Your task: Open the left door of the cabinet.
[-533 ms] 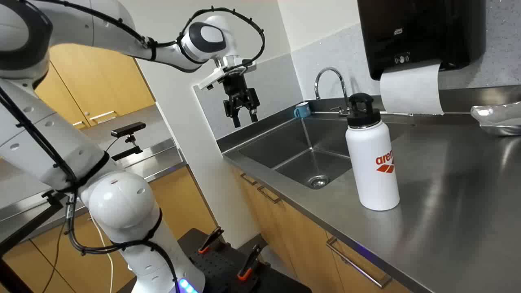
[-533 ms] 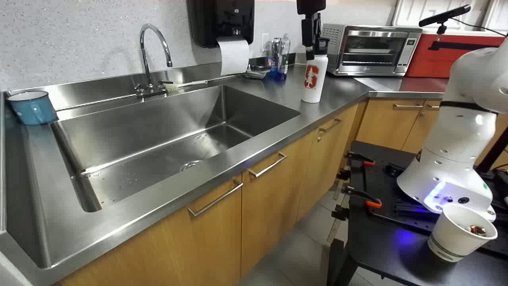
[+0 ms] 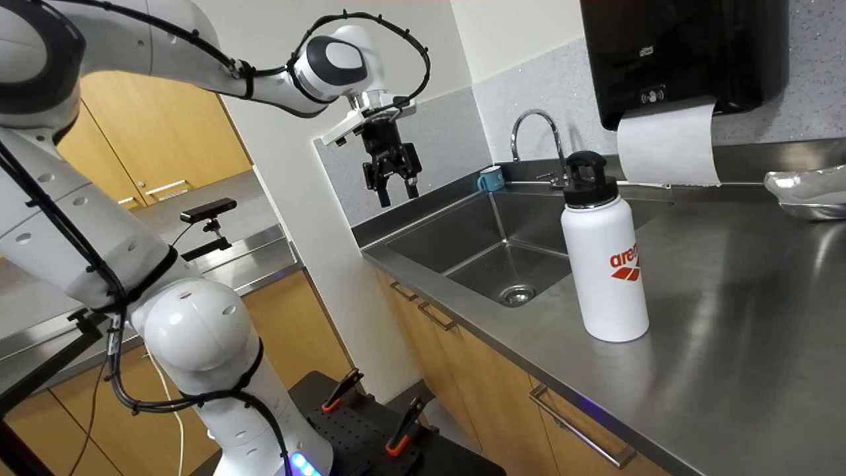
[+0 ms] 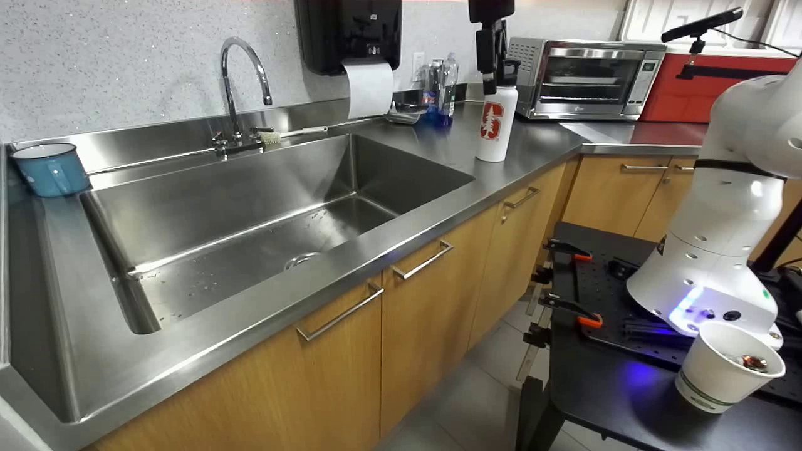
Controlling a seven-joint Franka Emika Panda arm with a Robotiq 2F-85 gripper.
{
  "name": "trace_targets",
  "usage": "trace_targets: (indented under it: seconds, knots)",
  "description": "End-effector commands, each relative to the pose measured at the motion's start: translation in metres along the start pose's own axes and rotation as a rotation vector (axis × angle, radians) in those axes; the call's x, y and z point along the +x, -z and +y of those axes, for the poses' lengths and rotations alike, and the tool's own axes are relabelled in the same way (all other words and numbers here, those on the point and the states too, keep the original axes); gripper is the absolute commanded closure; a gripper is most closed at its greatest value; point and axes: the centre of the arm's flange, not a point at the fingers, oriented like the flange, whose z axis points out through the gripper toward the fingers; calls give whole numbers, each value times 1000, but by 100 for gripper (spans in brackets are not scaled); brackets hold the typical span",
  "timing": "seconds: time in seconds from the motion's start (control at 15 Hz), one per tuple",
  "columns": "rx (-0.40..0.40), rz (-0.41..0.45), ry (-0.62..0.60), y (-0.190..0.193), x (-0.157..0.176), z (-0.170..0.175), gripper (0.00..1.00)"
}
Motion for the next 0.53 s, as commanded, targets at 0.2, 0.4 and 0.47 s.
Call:
trace_targets:
  seconds: [0.2,0.4,0.47]
  knots:
    - [-44,-3,64,3,-6,-35,0]
    - [-113,-7,173,2,-13,-99,0]
    - [-142,-16,204,0,-16,-126,0]
